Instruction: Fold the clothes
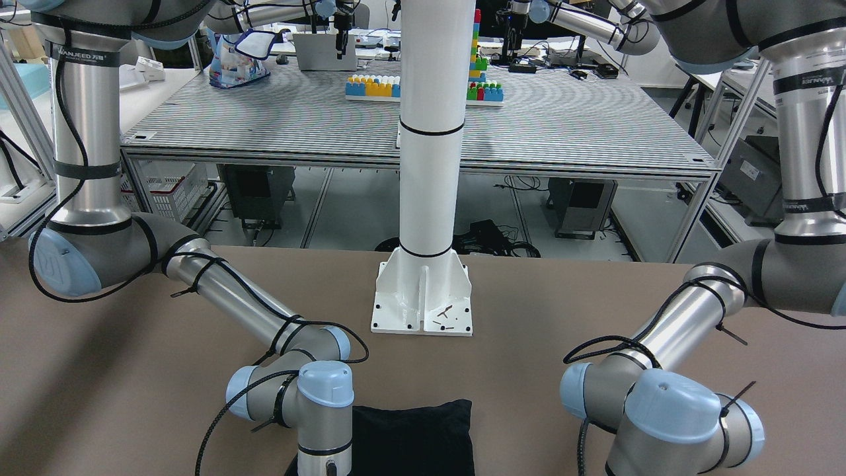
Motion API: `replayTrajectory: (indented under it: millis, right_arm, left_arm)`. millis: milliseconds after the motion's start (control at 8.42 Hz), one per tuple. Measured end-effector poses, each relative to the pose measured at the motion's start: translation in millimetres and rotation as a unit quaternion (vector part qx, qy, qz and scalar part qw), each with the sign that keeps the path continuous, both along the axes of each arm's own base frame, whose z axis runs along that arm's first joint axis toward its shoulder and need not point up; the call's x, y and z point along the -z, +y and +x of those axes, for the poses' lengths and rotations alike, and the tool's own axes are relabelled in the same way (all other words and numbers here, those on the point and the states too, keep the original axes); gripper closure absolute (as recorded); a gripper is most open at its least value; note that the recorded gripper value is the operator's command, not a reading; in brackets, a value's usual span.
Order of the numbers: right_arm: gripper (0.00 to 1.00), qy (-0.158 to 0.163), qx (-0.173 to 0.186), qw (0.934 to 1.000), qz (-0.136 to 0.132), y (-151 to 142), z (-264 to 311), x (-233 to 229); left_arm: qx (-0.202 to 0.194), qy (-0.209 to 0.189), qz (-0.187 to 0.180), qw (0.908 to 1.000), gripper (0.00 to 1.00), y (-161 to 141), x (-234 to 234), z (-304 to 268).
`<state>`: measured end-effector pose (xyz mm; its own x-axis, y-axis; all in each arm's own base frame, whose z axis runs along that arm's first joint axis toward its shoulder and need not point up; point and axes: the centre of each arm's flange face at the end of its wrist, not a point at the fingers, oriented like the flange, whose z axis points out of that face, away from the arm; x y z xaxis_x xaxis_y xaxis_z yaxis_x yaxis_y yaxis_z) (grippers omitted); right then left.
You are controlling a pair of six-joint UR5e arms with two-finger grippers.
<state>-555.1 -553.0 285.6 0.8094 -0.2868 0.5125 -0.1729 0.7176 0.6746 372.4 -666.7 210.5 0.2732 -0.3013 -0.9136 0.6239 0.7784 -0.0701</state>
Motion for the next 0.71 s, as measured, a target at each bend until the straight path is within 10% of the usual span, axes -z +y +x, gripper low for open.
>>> replayTrajectory:
  millis: [712]
  right_arm:
    - [0.75,-0.001,-0.002,1.0000,0.001,-1.2,1.3,1.1]
  left_arm:
    - [-0.001,-0.002,-0.001,1.0000,0.00,-1.8,-1.6,1.6]
